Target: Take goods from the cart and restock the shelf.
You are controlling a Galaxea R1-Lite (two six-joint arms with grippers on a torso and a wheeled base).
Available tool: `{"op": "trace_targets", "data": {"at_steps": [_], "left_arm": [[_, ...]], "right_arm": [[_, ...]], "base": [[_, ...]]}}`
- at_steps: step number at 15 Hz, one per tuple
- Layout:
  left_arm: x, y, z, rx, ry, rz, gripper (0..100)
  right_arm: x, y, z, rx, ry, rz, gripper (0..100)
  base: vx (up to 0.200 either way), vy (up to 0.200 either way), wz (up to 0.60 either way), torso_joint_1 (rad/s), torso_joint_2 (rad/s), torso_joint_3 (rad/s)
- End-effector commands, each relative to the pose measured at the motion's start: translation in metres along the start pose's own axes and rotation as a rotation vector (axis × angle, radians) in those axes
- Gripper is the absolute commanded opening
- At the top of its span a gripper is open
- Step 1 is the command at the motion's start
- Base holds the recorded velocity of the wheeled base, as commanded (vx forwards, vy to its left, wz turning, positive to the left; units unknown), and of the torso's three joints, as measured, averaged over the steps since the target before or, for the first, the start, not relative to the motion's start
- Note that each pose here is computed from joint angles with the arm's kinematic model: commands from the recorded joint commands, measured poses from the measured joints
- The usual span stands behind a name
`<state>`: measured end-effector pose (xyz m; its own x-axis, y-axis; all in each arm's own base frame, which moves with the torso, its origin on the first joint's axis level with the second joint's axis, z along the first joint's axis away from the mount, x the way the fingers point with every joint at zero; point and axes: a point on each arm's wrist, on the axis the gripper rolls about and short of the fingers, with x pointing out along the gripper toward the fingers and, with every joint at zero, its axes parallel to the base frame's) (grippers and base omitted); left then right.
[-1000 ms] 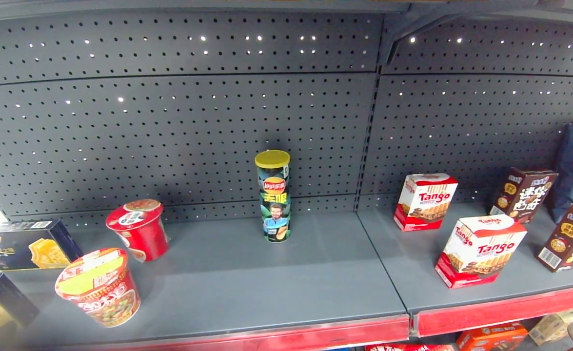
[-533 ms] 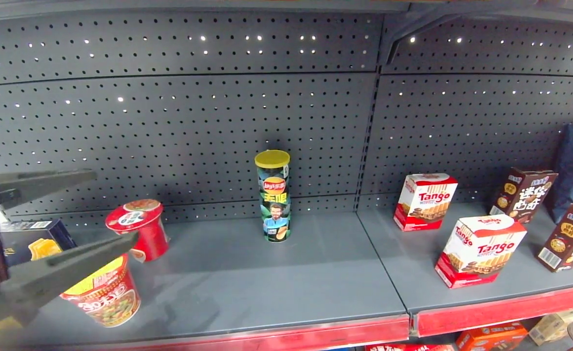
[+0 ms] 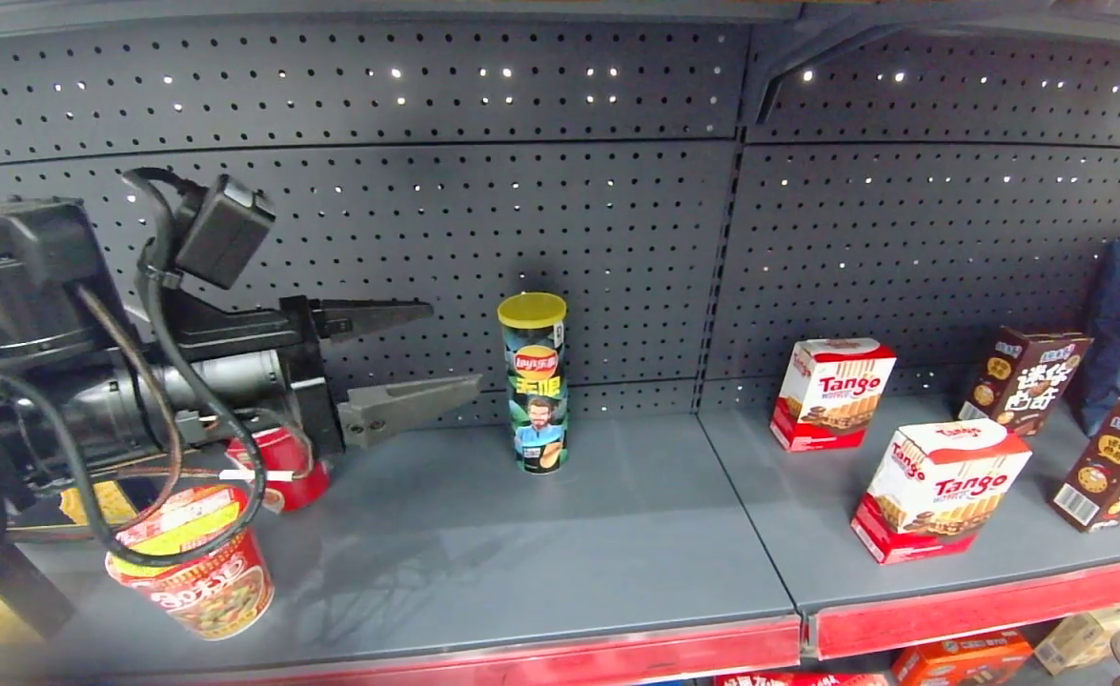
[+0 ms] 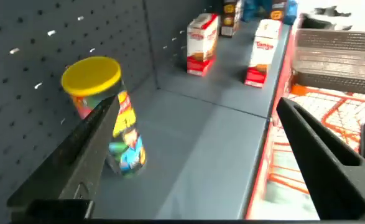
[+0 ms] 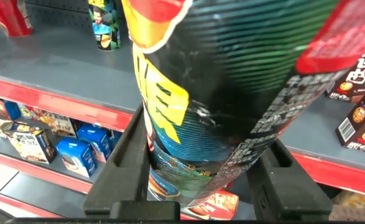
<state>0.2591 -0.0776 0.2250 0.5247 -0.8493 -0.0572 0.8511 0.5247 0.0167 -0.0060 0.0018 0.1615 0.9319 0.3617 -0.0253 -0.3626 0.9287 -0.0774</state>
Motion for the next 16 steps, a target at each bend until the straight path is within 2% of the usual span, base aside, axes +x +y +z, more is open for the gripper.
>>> {"op": "trace_targets", "data": {"at_steps": [1, 2, 3, 4, 5, 7, 13, 16], "left_arm": [[0.023, 0.036, -0.033, -0.038, 0.032, -0.007, 100], [0.024, 0.038, -0.034, -0.036, 0.030, -0.004, 100], [0.030, 0.052, -0.044, -0.035, 0.028, 0.010, 100], [0.031, 0.057, -0.048, -0.039, 0.032, 0.019, 100], [0.031, 0.057, -0.048, -0.039, 0.032, 0.019, 100], [0.037, 0.079, -0.070, -0.050, 0.040, 0.050, 100], [0.057, 0.100, -0.096, -0.082, 0.069, 0.047, 100], [0.064, 0.108, -0.110, -0.080, 0.070, 0.019, 100]], "right_arm": [[0.001, 0.000, 0.000, 0.001, 0.007, 0.002, 0], [0.001, 0.000, 0.000, 0.001, 0.007, 0.002, 0], [0.001, 0.000, 0.003, 0.000, 0.000, 0.001, 0], [0.001, 0.000, 0.004, 0.000, -0.001, 0.001, 0], [0.001, 0.000, 0.004, 0.000, -0.001, 0.001, 0], [-0.003, 0.000, 0.010, 0.000, 0.002, 0.001, 0], [-0.002, -0.001, 0.021, 0.002, -0.009, 0.000, 0], [-0.003, -0.002, 0.027, 0.000, -0.022, -0.002, 0]], "base": [[0.000, 0.000, 0.00, 0.000, 0.00, 0.000], [0.000, 0.000, 0.00, 0.000, 0.00, 0.000], [0.000, 0.000, 0.00, 0.000, 0.00, 0.000], [0.000, 0.000, 0.00, 0.000, 0.00, 0.000], [0.000, 0.000, 0.00, 0.000, 0.00, 0.000], [0.000, 0.000, 0.00, 0.000, 0.00, 0.000], [0.000, 0.000, 0.00, 0.000, 0.00, 0.000], [0.000, 0.000, 0.00, 0.000, 0.00, 0.000]]}}
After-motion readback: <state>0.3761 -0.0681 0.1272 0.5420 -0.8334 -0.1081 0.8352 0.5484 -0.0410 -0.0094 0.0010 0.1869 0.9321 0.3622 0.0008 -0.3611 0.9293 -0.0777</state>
